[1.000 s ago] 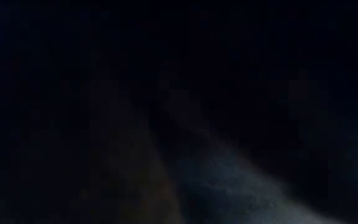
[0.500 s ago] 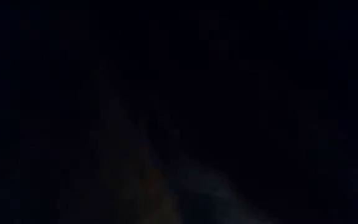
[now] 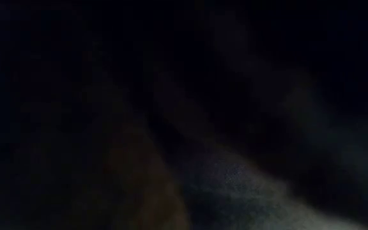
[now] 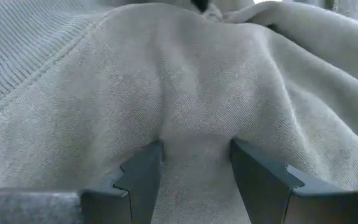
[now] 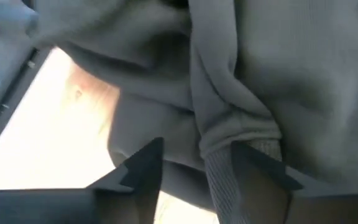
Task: Sort clothes
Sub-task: Put the black jacket into the laundry bin
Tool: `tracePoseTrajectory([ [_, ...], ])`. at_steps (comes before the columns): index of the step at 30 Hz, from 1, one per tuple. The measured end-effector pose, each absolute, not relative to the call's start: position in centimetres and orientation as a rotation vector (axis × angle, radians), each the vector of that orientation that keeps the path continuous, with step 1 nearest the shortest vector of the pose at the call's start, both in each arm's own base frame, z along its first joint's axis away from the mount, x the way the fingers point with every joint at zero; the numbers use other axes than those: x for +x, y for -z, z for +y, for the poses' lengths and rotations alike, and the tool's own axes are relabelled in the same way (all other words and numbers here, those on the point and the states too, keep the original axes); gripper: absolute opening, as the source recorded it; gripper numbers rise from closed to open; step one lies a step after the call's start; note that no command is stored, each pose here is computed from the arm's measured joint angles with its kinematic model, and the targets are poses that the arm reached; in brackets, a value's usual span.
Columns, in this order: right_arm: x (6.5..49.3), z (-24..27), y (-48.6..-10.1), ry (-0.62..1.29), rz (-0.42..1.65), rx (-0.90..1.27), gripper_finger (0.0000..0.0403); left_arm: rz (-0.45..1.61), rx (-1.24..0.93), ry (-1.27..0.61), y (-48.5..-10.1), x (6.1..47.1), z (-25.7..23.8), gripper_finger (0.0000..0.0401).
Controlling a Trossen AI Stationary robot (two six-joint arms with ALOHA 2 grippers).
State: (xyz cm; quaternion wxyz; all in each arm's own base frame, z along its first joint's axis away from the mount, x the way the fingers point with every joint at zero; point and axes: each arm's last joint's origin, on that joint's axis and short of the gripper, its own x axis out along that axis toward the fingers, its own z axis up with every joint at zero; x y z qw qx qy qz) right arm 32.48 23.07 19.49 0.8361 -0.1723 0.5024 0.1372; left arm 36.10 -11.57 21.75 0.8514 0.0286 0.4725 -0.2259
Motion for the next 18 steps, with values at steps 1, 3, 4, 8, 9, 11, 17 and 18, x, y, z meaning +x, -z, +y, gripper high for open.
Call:
tracePoseTrajectory([
  [1,32.5,23.2,-19.6,-0.299,1.056,-0.372,0.0186,0.997,0.061,0.475,-21.7,36.1,-11.6,0.0200],
  [3,32.5,23.3,-19.7,-0.307,1.053,-0.378,0.0206,1.000,0.064,0.476,-21.7,36.1,-11.6,0.0200],
  [4,32.4,23.4,-19.7,-0.310,1.053,-0.379,0.0215,0.999,0.068,0.479,-21.7,36.1,-11.6,0.0200],
  [8,32.8,23.8,-18.1,-0.312,1.070,-0.392,0.0241,0.999,0.070,0.480,-21.7,36.1,-11.6,0.0200],
  [9,32.9,23.9,-17.5,-0.311,1.083,-0.397,0.0246,0.999,0.070,0.480,-21.7,36.1,-11.6,0.0200],
  [11,33.2,24.1,-16.4,-0.318,1.096,-0.395,0.0255,0.999,0.070,0.479,-21.7,36.1,-11.6,0.0200],
  [17,34.3,24.1,-13.4,-0.254,1.129,-0.382,0.0269,1.002,0.071,0.479,-21.6,36.0,-11.5,0.0200],
  [18,34.4,24.0,-13.0,-0.234,1.139,-0.377,0.0268,1.003,0.071,0.479,-21.6,36.0,-11.5,0.0200],
])
